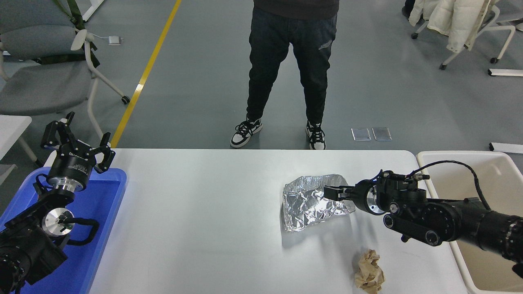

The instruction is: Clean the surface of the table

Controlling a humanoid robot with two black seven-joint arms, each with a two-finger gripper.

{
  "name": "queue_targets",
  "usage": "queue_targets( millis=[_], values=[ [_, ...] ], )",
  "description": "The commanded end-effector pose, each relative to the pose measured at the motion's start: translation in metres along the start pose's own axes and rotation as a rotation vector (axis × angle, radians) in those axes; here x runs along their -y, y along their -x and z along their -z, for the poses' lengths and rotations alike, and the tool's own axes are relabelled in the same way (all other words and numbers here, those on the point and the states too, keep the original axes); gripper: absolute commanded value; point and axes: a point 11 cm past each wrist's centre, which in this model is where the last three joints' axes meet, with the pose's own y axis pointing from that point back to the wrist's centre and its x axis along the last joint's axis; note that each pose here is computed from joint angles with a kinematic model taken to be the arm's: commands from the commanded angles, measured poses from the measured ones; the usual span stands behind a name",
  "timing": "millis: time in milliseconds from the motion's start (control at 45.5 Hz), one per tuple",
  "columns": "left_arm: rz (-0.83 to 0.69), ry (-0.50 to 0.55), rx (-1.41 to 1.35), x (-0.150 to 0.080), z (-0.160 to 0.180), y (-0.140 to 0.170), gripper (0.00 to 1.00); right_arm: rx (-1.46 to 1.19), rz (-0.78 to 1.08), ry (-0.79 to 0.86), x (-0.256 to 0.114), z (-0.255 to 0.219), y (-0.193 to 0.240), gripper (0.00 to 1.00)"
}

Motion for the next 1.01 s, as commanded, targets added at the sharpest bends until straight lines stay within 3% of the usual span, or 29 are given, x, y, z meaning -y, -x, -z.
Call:
queue_targets(
  millis=[0, 440, 571, 659, 703, 791, 857, 989],
  values=[
    [0.002, 0.000, -0.001, 0.000, 0.000, 0.000, 1.00, -0.034, -0.022, 0.022, 0.007, -0.009, 0.013, 1.00],
    [-0.002, -0.001, 0.001, -0.001, 0.000, -0.001, 1.00, -0.012, -0.040, 0.025, 0.008, -0.023, 0.012, 0.98],
    [0.000, 0.000, 0.000, 0.000, 0.000, 0.000, 1.00, -0.010, -0.038, 0.018, 0.009, -0.021, 0.013, 0.92],
    [0.000, 0.000, 0.000, 0.000, 0.000, 0.000, 1.00, 0.007, -0.038, 0.015, 0.010, -0.018, 0.014, 0.81],
    [0.002, 0.000, -0.001, 0.000, 0.000, 0.000, 1.00, 0.020, -0.038, 0.017, 0.010, -0.018, 0.014, 0.71],
    [0.000, 0.000, 0.000, 0.000, 0.000, 0.000, 1.00, 0.032, -0.033, 0.019, 0.010, -0.018, 0.015, 0.34],
    [0.002, 0.000, -0.001, 0.000, 0.000, 0.000, 1.00, 0.040, -0.030, 0.022, 0.009, -0.020, 0.017, 0.00],
    [0.000, 0.000, 0.000, 0.000, 0.000, 0.000, 1.00, 0.043, -0.032, 0.022, 0.009, -0.020, 0.017, 0.00]
  ],
)
